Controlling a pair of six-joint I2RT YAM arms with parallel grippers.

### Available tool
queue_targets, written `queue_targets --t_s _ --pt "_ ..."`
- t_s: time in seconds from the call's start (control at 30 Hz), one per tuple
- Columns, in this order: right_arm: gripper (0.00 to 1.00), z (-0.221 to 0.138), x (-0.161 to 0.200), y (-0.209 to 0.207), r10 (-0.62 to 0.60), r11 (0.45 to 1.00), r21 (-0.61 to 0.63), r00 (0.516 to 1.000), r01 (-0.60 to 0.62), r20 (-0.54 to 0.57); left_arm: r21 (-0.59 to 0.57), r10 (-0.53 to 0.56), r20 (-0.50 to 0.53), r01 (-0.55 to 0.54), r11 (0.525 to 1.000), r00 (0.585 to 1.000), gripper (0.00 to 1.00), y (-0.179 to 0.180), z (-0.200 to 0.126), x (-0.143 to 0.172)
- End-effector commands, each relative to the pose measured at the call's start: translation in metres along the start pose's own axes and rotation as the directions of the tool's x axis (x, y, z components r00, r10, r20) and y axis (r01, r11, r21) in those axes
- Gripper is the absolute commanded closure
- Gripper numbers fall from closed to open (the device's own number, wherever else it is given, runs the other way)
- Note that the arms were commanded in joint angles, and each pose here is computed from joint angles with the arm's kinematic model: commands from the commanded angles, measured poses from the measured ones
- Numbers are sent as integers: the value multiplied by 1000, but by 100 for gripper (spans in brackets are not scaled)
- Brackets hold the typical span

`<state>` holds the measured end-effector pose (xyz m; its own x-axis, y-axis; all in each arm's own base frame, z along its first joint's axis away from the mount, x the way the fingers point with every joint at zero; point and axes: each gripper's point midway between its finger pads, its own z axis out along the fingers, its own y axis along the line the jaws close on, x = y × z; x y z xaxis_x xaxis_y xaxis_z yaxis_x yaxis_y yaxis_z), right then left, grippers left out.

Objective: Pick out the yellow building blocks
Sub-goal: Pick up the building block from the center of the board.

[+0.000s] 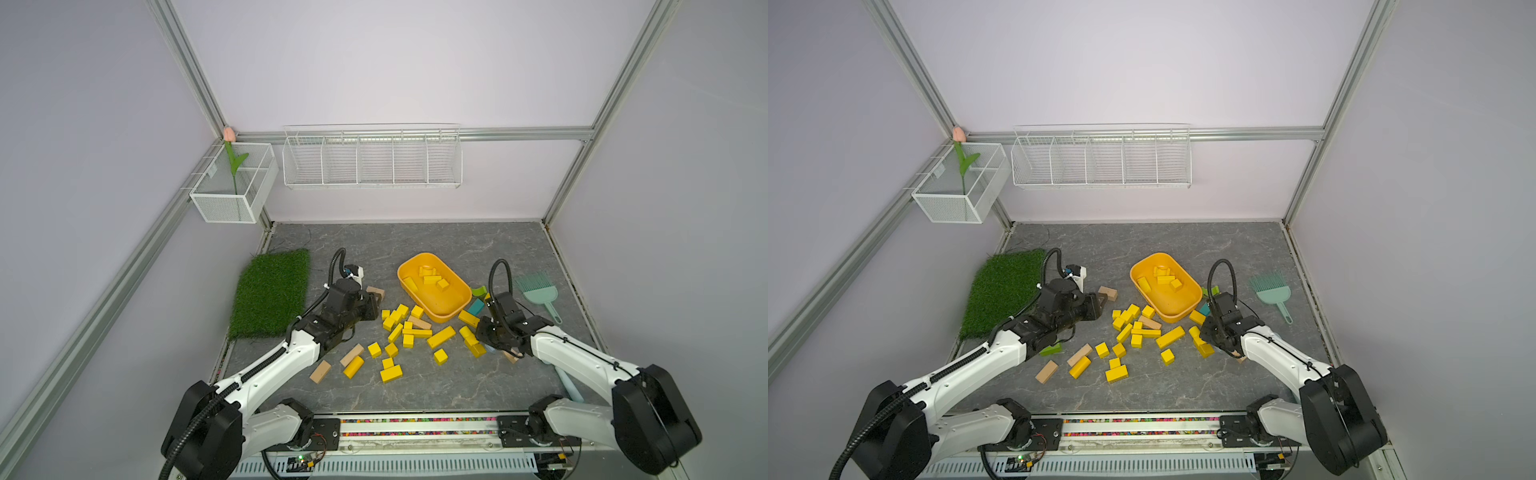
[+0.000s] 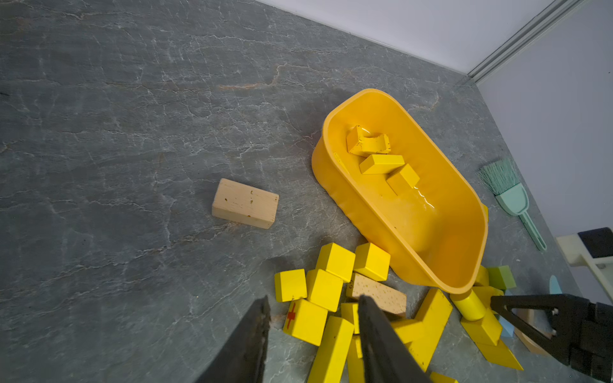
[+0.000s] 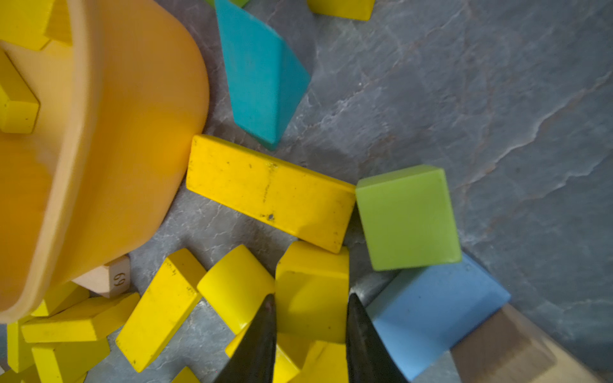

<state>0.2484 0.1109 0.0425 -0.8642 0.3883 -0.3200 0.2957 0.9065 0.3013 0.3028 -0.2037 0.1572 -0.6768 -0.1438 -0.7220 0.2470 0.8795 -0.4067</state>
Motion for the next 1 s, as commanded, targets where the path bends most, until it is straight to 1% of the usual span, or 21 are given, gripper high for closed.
queue_targets --t_s 0.0,0.07,0.2,0.37,0.57,0.77,0.97 --pt "74 -3 2 -4 10 1000 1 1000 -10 1 2 -15 6 15 1000 1000 54 1 2 -2" --pt "74 -5 2 0 3 1000 -29 1000 -3 10 2 -16 6 16 1000 1000 54 1 1 -2" --pt "79 -10 1 5 -9 997 -79 999 12 37 2 -17 6 17 1000 1000 54 1 2 -2" --pt "79 -19 -1 8 -17 994 -107 997 24 72 0 -20 8 20 1000 1000 54 2 2 -3" --pt "79 -29 -6 20 -54 990 -126 996 63 77 3 -21 14 21 1000 1000 54 2 -1 -3" --pt "78 -47 -30 54 -95 979 -172 990 112 103 2 -33 23 33 999 999 54 5 -3 -4" --pt "78 -52 -58 91 -153 968 -182 982 171 112 5 -48 28 48 999 998 54 8 -4 -4"
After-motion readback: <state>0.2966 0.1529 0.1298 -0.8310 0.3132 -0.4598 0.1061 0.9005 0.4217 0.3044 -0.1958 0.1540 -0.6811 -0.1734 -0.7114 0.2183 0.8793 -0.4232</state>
